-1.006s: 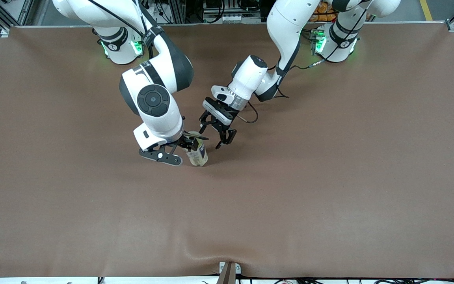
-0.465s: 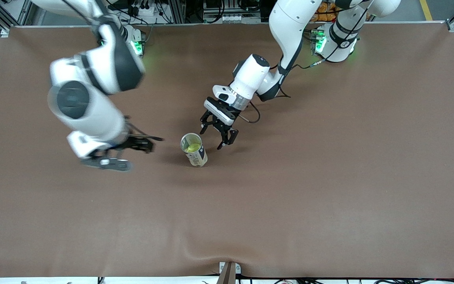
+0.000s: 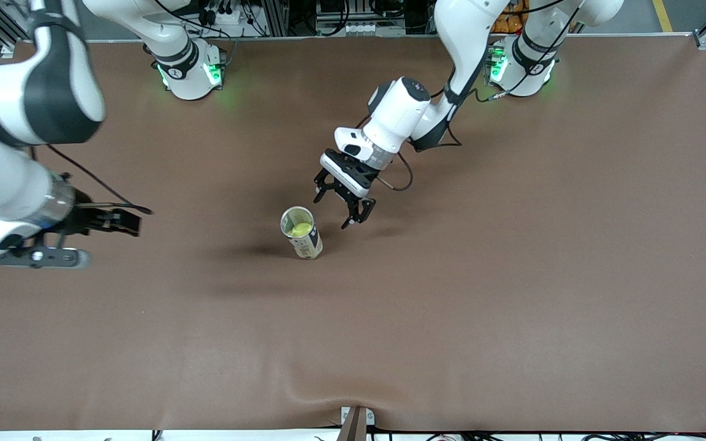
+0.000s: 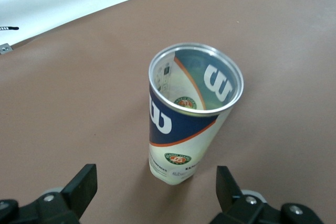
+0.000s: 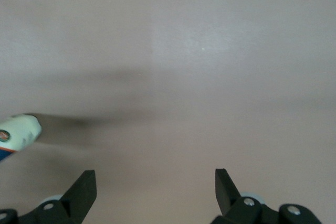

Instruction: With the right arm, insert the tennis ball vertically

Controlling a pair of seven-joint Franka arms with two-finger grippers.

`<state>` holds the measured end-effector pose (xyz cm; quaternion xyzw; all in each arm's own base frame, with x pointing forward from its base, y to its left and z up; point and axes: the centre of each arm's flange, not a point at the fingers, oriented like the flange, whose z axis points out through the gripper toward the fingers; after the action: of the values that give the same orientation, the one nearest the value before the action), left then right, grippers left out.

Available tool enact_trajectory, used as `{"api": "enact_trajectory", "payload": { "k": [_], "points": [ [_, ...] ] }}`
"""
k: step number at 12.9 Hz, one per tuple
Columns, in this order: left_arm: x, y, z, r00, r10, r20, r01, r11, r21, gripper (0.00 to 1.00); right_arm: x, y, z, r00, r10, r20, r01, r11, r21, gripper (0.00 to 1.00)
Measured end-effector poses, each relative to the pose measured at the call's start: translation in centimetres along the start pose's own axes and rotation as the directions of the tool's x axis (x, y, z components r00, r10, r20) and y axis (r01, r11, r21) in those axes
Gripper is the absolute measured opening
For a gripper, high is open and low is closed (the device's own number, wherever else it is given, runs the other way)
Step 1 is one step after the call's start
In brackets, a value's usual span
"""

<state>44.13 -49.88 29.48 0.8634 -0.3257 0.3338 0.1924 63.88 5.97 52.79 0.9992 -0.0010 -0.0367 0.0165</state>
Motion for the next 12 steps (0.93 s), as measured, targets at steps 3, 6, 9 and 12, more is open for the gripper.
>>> {"api": "enact_trajectory", "payload": {
  "k": [3,6,9,12],
  "points": [
    [1.7,-1.7,-2.0,0.997,-0.026,0.067,0.029,0.999,-0.040,1.00,0.0,0.8,-0.5,0.999,-0.032,0.000,0.032,0.999,0.016,1.00],
    [3.9,-4.5,-5.0,0.985,-0.073,0.156,0.087,0.992,-0.087,1.00,-0.2,0.3,-1.4,0.999,-0.044,0.001,0.044,0.999,0.023,1.00],
    [6.1,-11.0,-9.3,0.961,-0.162,0.225,0.186,0.978,-0.092,1.00,-0.5,0.1,-1.8,0.997,-0.075,0.010,0.075,0.997,0.025,1.00],
    [6.7,-19.5,-13.8,0.928,-0.196,0.317,0.223,0.973,-0.052,1.00,-1.6,0.2,-4.0,0.996,-0.093,-0.013,0.093,0.995,0.034,1.00]
  ]
}}
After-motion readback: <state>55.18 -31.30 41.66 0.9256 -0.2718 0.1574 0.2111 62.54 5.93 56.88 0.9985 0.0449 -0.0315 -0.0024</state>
